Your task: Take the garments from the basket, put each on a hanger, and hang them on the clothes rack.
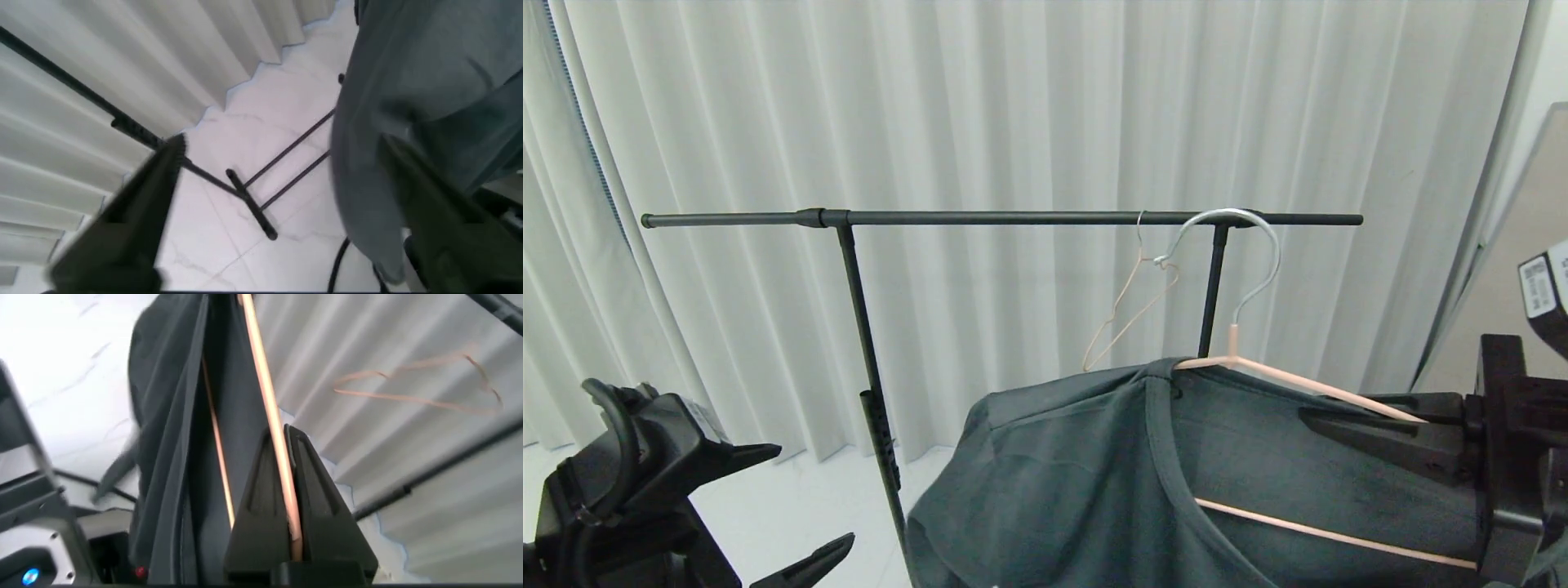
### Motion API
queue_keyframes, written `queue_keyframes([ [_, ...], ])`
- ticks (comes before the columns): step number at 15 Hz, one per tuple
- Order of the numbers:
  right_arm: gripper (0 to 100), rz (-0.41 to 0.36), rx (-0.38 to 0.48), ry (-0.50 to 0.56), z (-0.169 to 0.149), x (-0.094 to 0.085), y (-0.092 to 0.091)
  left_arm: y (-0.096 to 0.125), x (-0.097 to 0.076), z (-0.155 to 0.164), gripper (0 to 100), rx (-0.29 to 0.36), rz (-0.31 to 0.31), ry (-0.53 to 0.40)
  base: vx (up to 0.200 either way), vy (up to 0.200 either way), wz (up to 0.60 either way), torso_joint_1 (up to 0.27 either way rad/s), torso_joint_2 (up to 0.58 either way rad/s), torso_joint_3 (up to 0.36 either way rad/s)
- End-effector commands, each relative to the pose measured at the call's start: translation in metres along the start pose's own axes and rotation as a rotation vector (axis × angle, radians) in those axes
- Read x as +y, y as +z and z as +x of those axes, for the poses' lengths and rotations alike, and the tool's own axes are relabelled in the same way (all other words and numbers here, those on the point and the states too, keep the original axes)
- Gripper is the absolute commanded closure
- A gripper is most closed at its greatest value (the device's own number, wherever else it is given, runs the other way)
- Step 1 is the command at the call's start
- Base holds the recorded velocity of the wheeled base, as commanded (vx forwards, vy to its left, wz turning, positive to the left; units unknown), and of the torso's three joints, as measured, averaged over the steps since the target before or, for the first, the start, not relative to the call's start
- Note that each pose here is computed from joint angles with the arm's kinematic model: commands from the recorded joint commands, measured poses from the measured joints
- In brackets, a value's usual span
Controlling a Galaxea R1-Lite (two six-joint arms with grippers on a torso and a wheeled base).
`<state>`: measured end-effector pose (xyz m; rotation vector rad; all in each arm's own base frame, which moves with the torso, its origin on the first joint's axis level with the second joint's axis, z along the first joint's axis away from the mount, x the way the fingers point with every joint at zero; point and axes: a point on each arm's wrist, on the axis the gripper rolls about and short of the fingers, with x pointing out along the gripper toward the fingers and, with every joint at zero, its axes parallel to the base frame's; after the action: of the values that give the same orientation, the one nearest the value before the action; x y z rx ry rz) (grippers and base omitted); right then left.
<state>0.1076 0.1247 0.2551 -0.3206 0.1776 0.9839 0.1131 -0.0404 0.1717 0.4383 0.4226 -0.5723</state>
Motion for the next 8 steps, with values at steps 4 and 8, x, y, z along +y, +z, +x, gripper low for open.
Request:
queue_keyframes([
  [4,100,0.088,0.015,-0.143,-0.007,-0.023,-0.005,0.028,0.009,-0.001,0,-0.153,-0.074,0.040,0.000,0.000,0.00,0.000,0.00,0.000],
  [8,100,0.132,0.102,-0.324,0.000,-0.042,-0.015,0.046,0.020,0.013,0,-0.213,-0.056,0.078,0.000,0.000,0.00,0.000,0.00,0.000],
])
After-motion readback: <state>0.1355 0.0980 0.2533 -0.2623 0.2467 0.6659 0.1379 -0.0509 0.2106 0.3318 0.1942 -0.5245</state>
